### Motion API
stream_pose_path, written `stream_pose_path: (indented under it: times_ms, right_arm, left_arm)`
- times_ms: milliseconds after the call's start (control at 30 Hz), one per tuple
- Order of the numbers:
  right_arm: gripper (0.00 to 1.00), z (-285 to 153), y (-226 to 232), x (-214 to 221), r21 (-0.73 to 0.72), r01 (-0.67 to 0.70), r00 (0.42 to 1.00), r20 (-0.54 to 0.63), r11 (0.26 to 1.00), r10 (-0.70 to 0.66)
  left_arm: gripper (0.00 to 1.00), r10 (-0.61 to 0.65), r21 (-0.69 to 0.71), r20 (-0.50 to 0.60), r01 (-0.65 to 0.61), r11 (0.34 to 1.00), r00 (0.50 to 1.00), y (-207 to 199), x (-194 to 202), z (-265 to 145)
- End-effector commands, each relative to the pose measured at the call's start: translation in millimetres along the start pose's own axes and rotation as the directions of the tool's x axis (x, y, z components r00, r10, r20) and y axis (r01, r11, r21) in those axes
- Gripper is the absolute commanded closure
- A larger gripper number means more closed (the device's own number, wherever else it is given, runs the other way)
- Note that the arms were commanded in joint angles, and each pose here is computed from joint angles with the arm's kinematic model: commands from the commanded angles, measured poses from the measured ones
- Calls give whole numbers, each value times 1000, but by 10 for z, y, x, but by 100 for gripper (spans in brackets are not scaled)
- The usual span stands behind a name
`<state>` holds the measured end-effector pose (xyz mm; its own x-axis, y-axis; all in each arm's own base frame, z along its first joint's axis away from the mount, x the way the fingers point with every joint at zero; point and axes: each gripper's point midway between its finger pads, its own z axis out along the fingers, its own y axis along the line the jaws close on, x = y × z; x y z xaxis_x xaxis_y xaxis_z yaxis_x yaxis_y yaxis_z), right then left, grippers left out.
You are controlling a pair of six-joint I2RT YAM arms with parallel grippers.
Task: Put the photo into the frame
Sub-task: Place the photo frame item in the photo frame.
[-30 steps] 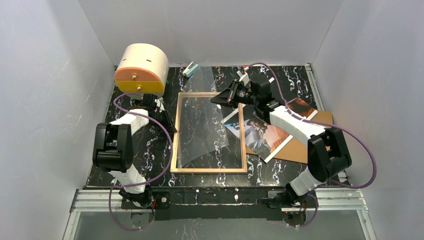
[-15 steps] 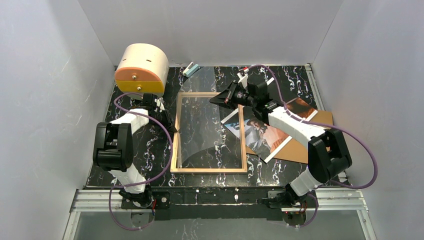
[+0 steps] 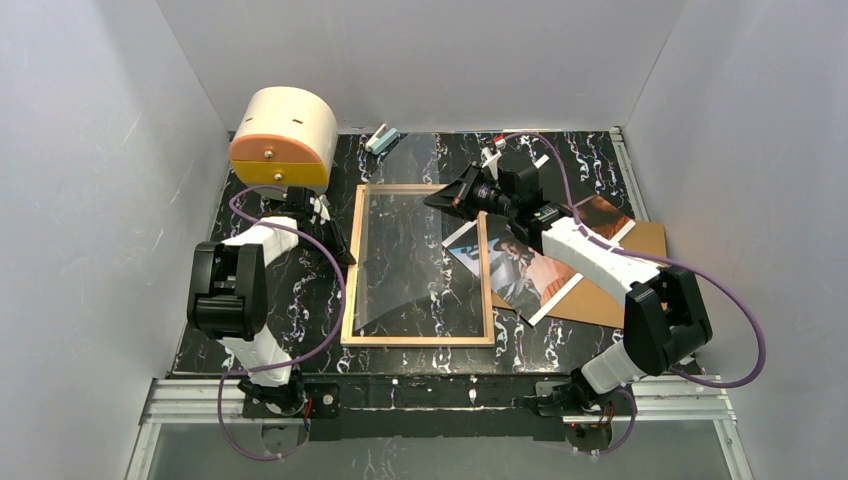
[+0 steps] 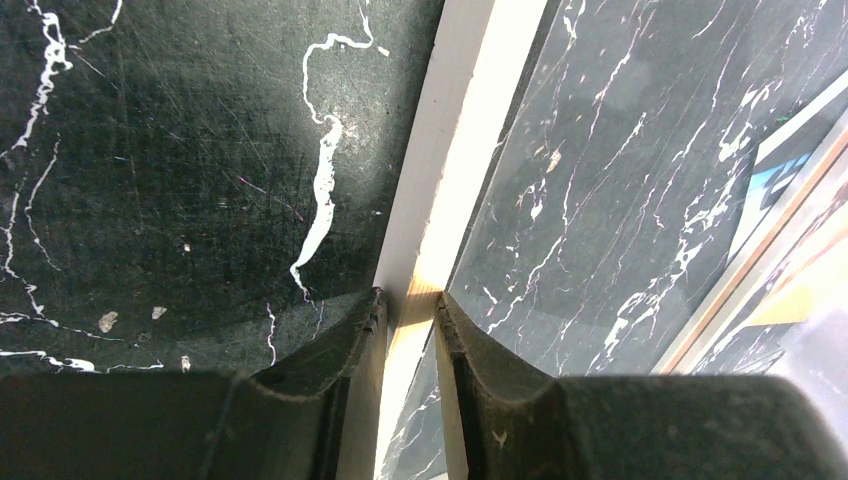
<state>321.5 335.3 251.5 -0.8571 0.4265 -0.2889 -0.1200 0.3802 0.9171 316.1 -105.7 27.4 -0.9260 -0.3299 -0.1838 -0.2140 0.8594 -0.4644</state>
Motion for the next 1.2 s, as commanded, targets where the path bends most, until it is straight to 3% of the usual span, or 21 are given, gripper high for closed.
stream_pose_path:
  times_ms: [0,1167]
  right_arm:
    - [99,-41,242,-34,-82,11,1000,19,997,-9]
    - [99,-62,215,93,-37,-216,976,-8,976,216]
  left_arm:
    - [78,0,-40,-39,-1,999,999,100,87,58]
    - [79,-8,-31,-43,6,1000,999,82,74,84]
